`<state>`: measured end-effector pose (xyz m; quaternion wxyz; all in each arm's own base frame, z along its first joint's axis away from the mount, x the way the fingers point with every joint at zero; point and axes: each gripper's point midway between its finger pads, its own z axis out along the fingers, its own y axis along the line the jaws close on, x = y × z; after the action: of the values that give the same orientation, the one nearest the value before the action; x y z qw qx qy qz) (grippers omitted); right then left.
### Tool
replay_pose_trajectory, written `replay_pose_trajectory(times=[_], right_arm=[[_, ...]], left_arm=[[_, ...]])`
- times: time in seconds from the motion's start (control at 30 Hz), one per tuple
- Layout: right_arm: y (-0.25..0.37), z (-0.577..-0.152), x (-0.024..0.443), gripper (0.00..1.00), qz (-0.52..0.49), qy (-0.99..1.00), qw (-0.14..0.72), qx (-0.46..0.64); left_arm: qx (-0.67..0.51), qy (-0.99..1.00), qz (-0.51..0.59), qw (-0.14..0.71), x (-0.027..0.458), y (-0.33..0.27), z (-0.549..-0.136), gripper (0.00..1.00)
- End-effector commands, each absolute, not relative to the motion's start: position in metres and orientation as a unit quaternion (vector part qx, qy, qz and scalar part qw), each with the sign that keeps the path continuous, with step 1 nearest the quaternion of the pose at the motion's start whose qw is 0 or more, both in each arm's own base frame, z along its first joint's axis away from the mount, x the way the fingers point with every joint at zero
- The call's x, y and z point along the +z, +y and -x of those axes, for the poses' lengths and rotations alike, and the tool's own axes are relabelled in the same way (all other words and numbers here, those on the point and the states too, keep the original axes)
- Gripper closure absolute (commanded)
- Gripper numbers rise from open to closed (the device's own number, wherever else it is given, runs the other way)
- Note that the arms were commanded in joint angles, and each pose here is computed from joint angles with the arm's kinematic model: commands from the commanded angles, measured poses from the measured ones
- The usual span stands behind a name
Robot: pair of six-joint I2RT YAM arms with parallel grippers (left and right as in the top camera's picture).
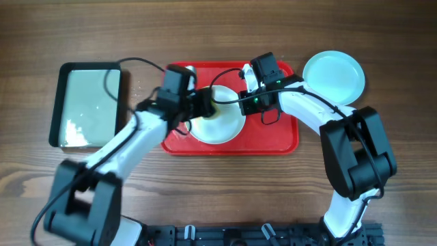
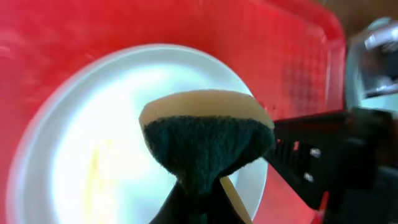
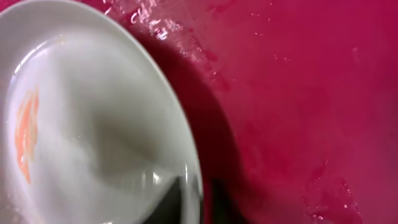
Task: Clean dirty plates on tray and stack at the side
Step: 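Scrub the white plate with the sponge while the right gripper holds it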
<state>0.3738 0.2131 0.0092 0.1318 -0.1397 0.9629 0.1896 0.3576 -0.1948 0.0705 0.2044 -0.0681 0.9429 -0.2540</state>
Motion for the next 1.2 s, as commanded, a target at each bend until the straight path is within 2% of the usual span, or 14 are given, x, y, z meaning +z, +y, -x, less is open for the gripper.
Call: replay_pose_trajectory(times=[0.0, 0.07, 0.13, 0.17, 0.3, 0.5, 0.6, 0.77, 0.83, 0.97, 1.17], right_arm=[[0.217, -0.376, 0.010, 0.71, 0.133, 0.962, 0.128, 0.200], [0.217, -0.376, 0.010, 0.75, 0.132, 0.963, 0.126, 0.199], [0.217, -0.375, 0.010, 0.92, 0.132, 0.963, 0.126, 0.199], [0.217, -0.375, 0.010, 0.96, 0.132, 0.963, 0.125, 0.199], [0.216, -0.372, 0.009, 0.96, 0.131, 0.964, 0.119, 0.197], [0.214, -0.372, 0.008, 0.96, 0.118, 0.967, 0.114, 0.196], [0.213, -0.371, 0.008, 0.96, 0.118, 0.967, 0.112, 0.195], [0.203, -0.373, 0.005, 0.96, 0.109, 0.971, 0.110, 0.180], [0.200, -0.374, 0.005, 0.96, 0.105, 0.972, 0.110, 0.180], [0.200, -0.374, 0.005, 0.96, 0.105, 0.972, 0.111, 0.180], [0.200, -0.374, 0.005, 0.96, 0.104, 0.972, 0.111, 0.180]], left_arm=[[-0.245, 0.951, 0.063, 0.176, 0.042, -0.209, -0.350, 0.96], [-0.233, 0.956, 0.070, 0.163, 0.029, -0.208, -0.348, 0.96], [-0.228, 0.958, 0.072, 0.157, 0.024, -0.207, -0.346, 0.96], [-0.226, 0.959, 0.072, 0.155, 0.022, -0.206, -0.346, 0.96], [-0.186, 0.965, 0.084, 0.163, 0.010, -0.193, -0.349, 0.96], [-0.121, 0.979, 0.103, 0.131, -0.022, -0.167, -0.338, 0.96], [-0.074, 0.976, 0.124, 0.165, -0.012, -0.141, -0.349, 0.96], [0.120, 0.948, 0.168, 0.241, 0.032, -0.055, -0.350, 0.96], [0.143, 0.938, 0.174, 0.263, 0.047, -0.045, -0.352, 0.96], [0.060, 0.947, 0.171, 0.265, 0.057, -0.071, -0.356, 0.96], [-0.239, 0.951, 0.095, 0.170, 0.066, -0.184, -0.343, 0.96]])
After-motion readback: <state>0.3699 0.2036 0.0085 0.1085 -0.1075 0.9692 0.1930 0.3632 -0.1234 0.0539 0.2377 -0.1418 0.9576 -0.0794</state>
